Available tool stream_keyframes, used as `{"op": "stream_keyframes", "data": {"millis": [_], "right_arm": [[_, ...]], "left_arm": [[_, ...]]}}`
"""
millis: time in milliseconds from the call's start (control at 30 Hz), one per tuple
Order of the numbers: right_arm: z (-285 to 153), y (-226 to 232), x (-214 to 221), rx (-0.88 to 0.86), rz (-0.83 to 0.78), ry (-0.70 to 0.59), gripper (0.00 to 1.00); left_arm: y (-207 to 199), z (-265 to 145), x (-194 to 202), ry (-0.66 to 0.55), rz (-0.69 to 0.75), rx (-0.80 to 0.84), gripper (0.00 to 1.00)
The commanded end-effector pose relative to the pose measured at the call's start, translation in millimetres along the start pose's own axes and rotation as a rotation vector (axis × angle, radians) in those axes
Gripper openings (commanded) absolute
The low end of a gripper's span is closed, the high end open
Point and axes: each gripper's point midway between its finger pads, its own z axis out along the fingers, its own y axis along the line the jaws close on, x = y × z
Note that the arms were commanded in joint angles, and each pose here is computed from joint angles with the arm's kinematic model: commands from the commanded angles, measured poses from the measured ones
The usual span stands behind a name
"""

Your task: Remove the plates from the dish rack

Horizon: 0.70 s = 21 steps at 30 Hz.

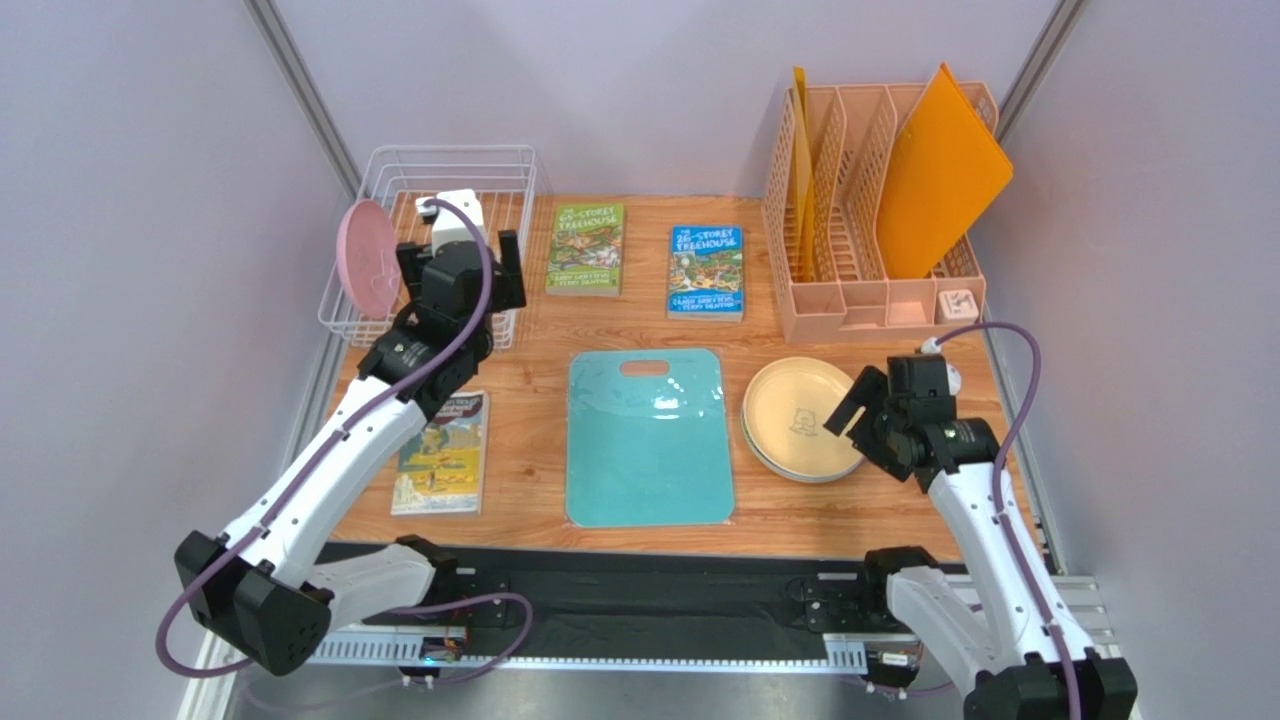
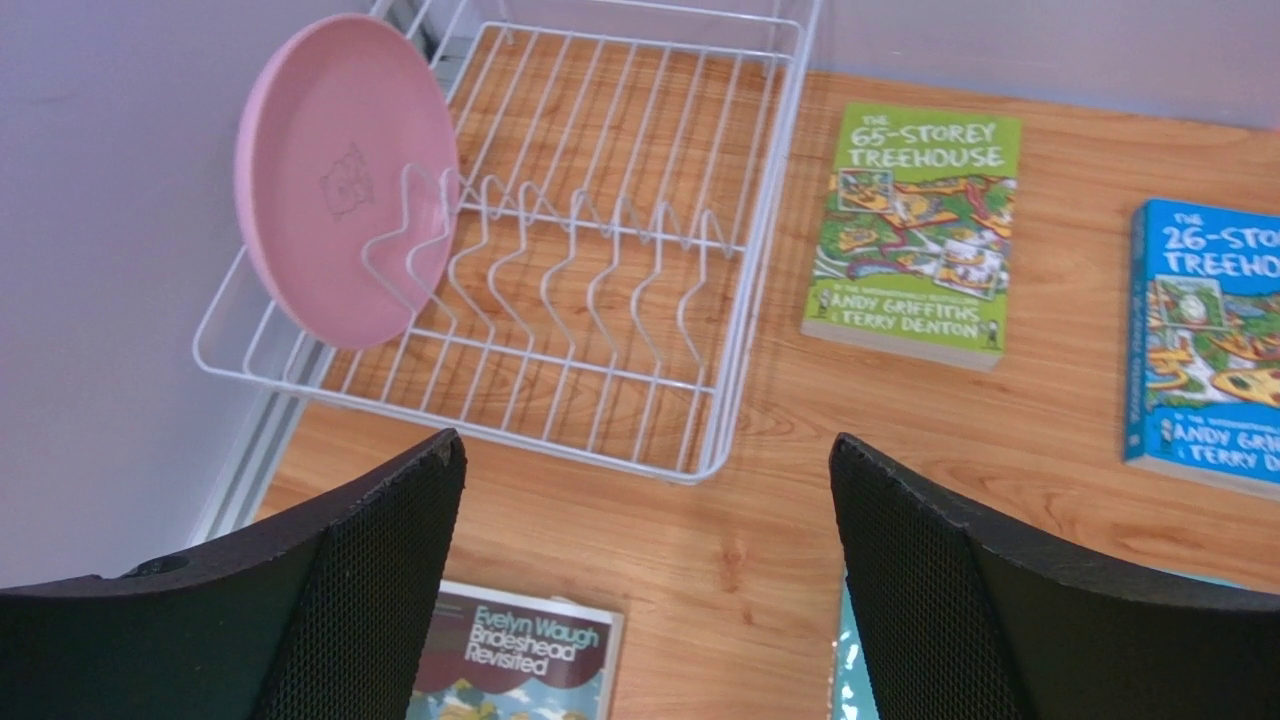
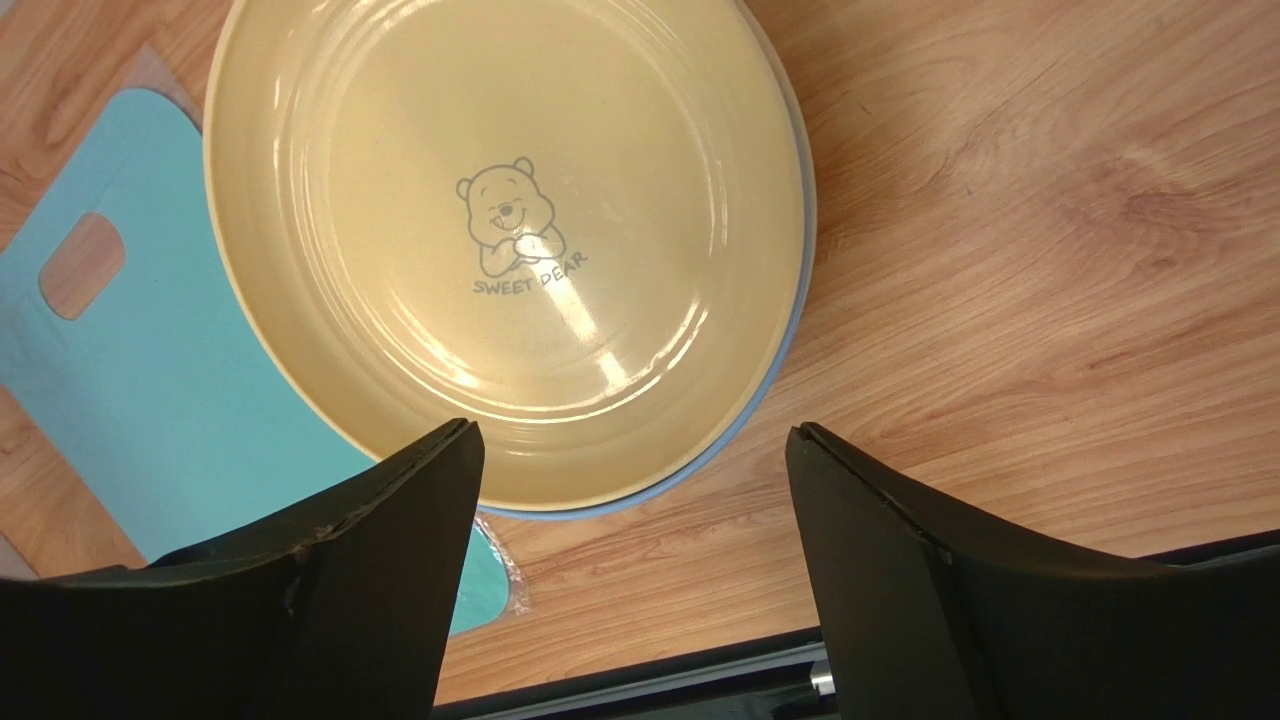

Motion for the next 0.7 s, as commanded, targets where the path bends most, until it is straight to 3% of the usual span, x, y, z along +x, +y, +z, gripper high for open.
{"op": "stream_keyframes", "data": {"millis": [0,267,500,667], "right_arm": [[-17.8,6.5,-25.5,-0.028,-0.004,-0.12,0.8],[-0.2,28.6,-35.3,-0.073,-0.062,-0.078,0.8],[30.7,45.7,-35.6,-0.104,-0.088,-0.009,0.79],[55.3,53.3,-33.4,-0.111,-0.095,0.04,0.78]], "left_arm": [[31.5,9.4,-26.2,-0.046,-0.038,-0.08,0.96],[108.9,64.1,-20.7,-0.027,-0.041,-0.31,0.87],[152.5,113.6,-25.0,-0.046,0.036,-0.474,0.83],[185.0,138.3,-14.5,0.015,0.047,-0.572,0.81]]}}
